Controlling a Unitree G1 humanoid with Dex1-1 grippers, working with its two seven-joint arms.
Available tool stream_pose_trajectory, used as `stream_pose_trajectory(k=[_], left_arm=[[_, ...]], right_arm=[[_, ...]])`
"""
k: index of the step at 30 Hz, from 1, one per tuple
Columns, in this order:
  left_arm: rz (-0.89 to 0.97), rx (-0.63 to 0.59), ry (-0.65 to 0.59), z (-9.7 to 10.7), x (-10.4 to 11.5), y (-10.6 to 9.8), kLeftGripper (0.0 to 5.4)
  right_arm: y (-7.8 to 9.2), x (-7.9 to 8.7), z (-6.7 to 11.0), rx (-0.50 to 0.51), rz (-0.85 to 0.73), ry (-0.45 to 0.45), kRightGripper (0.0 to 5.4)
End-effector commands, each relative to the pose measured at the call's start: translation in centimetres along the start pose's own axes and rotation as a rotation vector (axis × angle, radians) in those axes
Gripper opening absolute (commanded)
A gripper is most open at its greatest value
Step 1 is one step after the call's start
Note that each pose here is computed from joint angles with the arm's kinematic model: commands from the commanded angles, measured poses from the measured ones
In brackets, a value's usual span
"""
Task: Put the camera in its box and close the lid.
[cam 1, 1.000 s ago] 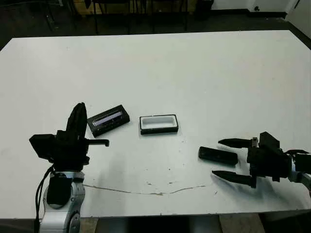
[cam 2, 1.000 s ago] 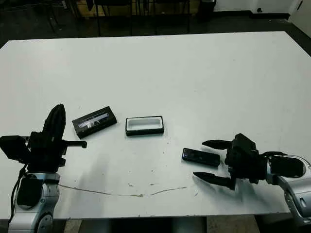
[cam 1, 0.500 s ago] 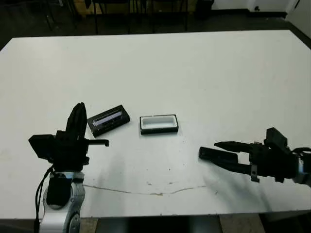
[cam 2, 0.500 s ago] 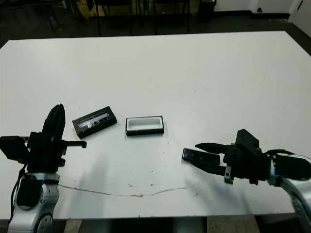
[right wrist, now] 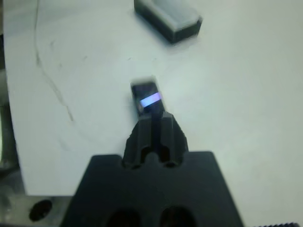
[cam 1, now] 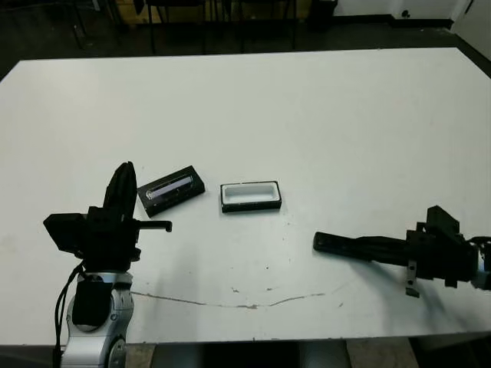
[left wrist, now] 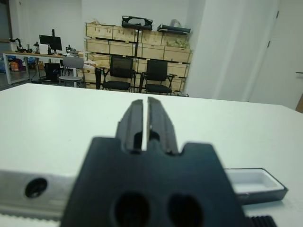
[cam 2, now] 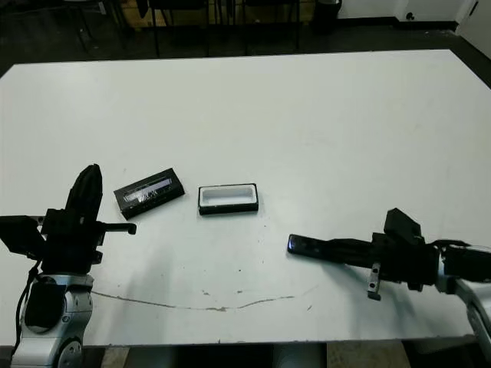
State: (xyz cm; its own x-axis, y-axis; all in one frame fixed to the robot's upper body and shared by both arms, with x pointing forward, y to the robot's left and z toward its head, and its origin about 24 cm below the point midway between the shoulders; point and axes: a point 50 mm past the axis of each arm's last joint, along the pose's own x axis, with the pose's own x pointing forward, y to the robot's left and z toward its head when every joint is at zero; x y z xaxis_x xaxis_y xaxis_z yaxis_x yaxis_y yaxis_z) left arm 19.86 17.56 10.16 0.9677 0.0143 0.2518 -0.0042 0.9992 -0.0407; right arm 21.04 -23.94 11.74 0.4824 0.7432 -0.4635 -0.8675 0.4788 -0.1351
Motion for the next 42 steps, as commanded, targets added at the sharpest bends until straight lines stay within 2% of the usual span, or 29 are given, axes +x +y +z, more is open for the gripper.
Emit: stream_pose_trajectory(k=[1, 2, 6, 9, 11, 16, 19, 23, 27, 36, 42], left_arm=[[0.012, 0.000, 0.037, -0.6, -0.2, 0.2, 0.00], [0.012, -0.001, 0.037, -0.6, -0.2, 0.2, 0.00], [0.009, 0.012, 0.039, -0.6, -0.2, 0.1, 0.00], [0.004, 0.011, 0.039, -0.7, -0.2, 0.0, 0.00], [0.002, 0.009, 0.038, -0.7, -0.2, 0.0, 0.00], [0.011, 0.006, 0.046, -0.7, -0.3, -0.1, 0.00], [0.009, 0.006, 0.044, -0.7, -0.4, -0.1, 0.00], [0.009, 0.005, 0.045, -0.7, -0.4, -0.1, 0.00], [0.009, 0.011, 0.046, -0.7, -0.4, -0.1, 0.00], [0.002, 0.015, 0.038, -0.7, -0.3, 0.0, 0.00], [0.008, 0.013, 0.036, -0.7, -0.3, 0.0, 0.00]], right_arm=[[-1.1, -0.3, -1.0, 0.022, -0.038, 0.012, 0.01], [-1.4, -0.4, -0.6, 0.023, -0.035, 0.007, 0.01], [-1.4, -1.5, 3.9, -0.127, -0.051, 0.091, 0.21], [-1.3, -1.6, 5.4, -0.125, -0.012, 0.086, 0.62], [-1.5, -1.6, 5.7, -0.105, 0.049, 0.081, 0.96], [-2.4, -1.6, 5.7, -0.119, 0.165, 0.141, 1.86], [-2.8, -1.6, 5.7, -0.106, 0.173, 0.218, 2.37], [-3.1, -1.1, 5.4, -0.077, 0.227, 0.266, 3.10], [-3.1, -0.6, 5.0, -0.096, 0.250, 0.345, 3.80], [-3.5, 0.6, 2.5, -0.082, 0.317, 0.348, 5.39], [-3.2, 1.1, 1.4, -0.044, 0.321, 0.367, 5.39]])
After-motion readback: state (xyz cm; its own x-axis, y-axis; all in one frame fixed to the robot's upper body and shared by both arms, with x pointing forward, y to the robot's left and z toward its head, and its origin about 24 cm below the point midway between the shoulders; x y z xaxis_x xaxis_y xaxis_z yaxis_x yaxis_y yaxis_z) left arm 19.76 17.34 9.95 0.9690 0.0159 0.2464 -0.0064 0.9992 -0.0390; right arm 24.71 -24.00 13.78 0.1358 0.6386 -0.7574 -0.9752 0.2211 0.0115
